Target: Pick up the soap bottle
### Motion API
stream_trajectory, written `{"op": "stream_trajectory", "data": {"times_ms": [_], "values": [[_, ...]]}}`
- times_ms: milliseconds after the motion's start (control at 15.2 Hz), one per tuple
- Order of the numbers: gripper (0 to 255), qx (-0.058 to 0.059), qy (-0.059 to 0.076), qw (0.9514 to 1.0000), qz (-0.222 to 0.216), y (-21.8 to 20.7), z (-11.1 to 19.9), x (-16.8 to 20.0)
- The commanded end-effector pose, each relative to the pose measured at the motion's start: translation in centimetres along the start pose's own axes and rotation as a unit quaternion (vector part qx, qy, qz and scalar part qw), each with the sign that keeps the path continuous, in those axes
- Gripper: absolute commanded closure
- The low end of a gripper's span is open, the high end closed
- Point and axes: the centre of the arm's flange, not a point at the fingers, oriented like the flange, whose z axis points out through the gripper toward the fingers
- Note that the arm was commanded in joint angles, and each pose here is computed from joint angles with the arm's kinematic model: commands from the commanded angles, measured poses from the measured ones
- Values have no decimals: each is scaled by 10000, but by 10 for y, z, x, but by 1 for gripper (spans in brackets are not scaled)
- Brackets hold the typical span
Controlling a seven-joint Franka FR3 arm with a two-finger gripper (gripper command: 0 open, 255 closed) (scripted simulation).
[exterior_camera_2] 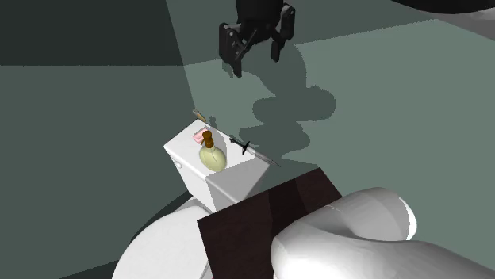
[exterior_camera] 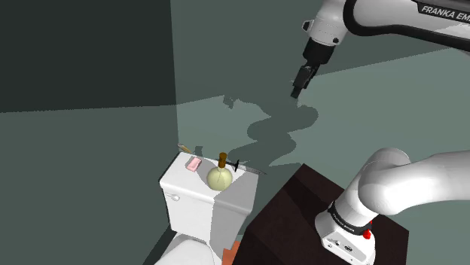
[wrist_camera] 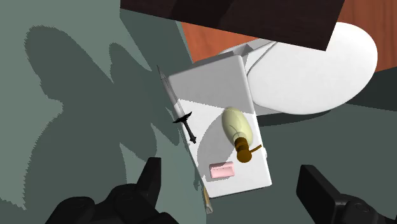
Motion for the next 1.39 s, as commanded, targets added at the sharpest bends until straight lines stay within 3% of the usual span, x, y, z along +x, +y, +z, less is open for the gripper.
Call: {"op": "stream_trajectory", "data": {"times_ms": [0,1320], "values": [[0,0,0,10000,0,0,0,0],[0,275,159,9993,175,-50,233,104]]}}
